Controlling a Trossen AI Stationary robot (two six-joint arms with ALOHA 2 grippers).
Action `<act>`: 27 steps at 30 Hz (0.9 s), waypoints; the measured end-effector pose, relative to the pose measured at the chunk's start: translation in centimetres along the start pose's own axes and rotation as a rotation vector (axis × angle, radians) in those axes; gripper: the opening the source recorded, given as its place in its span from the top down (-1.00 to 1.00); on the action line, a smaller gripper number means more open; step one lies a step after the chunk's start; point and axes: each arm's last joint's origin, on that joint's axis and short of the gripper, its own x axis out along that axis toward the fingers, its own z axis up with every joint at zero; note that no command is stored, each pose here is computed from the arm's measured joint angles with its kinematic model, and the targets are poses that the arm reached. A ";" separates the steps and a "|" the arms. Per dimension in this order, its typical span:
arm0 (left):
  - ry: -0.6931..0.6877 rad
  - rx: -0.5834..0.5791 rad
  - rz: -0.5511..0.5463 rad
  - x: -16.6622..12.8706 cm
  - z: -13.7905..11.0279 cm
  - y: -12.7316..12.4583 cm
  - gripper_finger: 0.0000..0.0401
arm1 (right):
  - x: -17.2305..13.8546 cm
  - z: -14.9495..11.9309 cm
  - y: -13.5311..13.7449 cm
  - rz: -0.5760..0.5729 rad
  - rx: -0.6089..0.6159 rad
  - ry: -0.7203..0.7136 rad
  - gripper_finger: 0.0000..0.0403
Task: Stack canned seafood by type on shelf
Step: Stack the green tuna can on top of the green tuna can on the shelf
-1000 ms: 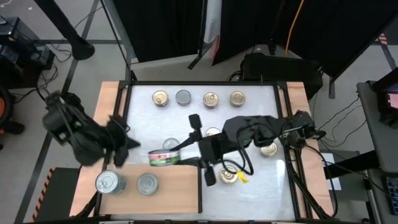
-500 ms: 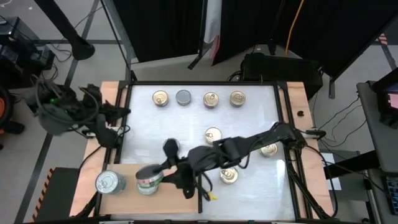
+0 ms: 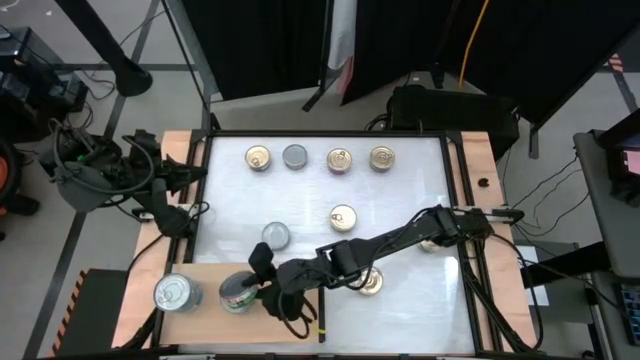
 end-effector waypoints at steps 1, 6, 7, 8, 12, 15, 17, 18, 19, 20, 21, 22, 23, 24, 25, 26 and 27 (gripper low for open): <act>0.000 -0.001 0.000 0.0 0.0 0.0 0.98 | 0.3 -0.2 0.1 -0.005 0.001 -0.001 0.33; -0.001 0.000 0.000 0.0 0.0 0.0 0.98 | 1.2 -0.5 0.5 0.004 0.009 -0.018 0.33; -0.001 0.000 0.000 0.0 0.0 0.0 0.98 | 1.3 -0.6 0.7 0.011 0.008 -0.021 0.33; -0.001 0.000 0.000 0.0 0.0 0.0 0.98 | 1.4 -0.7 0.9 0.025 0.006 -0.013 0.33; -0.001 0.001 0.001 0.0 0.0 0.0 0.98 | 1.9 -1.0 1.4 0.035 0.003 -0.009 0.33; -0.001 0.000 0.001 0.0 0.0 -0.1 0.98 | 1.9 -1.0 1.3 0.031 0.005 -0.014 0.32; -0.001 0.000 0.001 0.0 0.0 -0.1 0.98 | 1.9 -1.0 1.3 0.040 0.005 -0.021 0.29; -0.002 0.000 0.001 0.0 0.0 -0.1 0.98 | 1.9 -1.0 1.3 0.047 0.005 -0.024 0.27; -0.002 0.000 0.001 0.0 0.0 -0.1 0.98 | 1.9 -1.0 1.3 0.048 0.005 -0.024 0.25; -0.003 0.000 0.002 0.0 0.0 -0.1 0.98 | 1.9 -1.0 1.3 0.049 0.009 -0.026 0.23; -0.005 0.000 0.003 0.0 0.0 0.0 0.98 | 1.9 -1.0 1.3 0.048 0.020 -0.028 0.21; -0.007 0.000 0.003 0.0 0.0 0.0 0.98 | 1.9 -0.9 1.2 0.043 0.036 -0.033 0.19; -0.011 0.000 0.005 0.0 0.0 0.0 0.98 | 1.9 -0.9 1.2 0.042 0.050 -0.036 0.17; -0.015 0.000 0.008 0.0 0.0 0.0 0.98 | 1.9 -0.9 1.2 0.042 0.059 -0.036 0.15; -0.019 0.000 0.009 0.0 0.0 0.0 0.98 | 1.9 -0.9 1.2 0.043 0.062 -0.035 0.14; -0.022 0.000 0.011 0.0 0.0 0.0 0.98 | 1.9 -0.9 1.2 0.045 0.062 -0.034 0.13; -0.024 0.000 0.012 0.0 0.0 0.0 0.98 | 1.9 -0.9 1.2 0.051 0.063 -0.037 0.12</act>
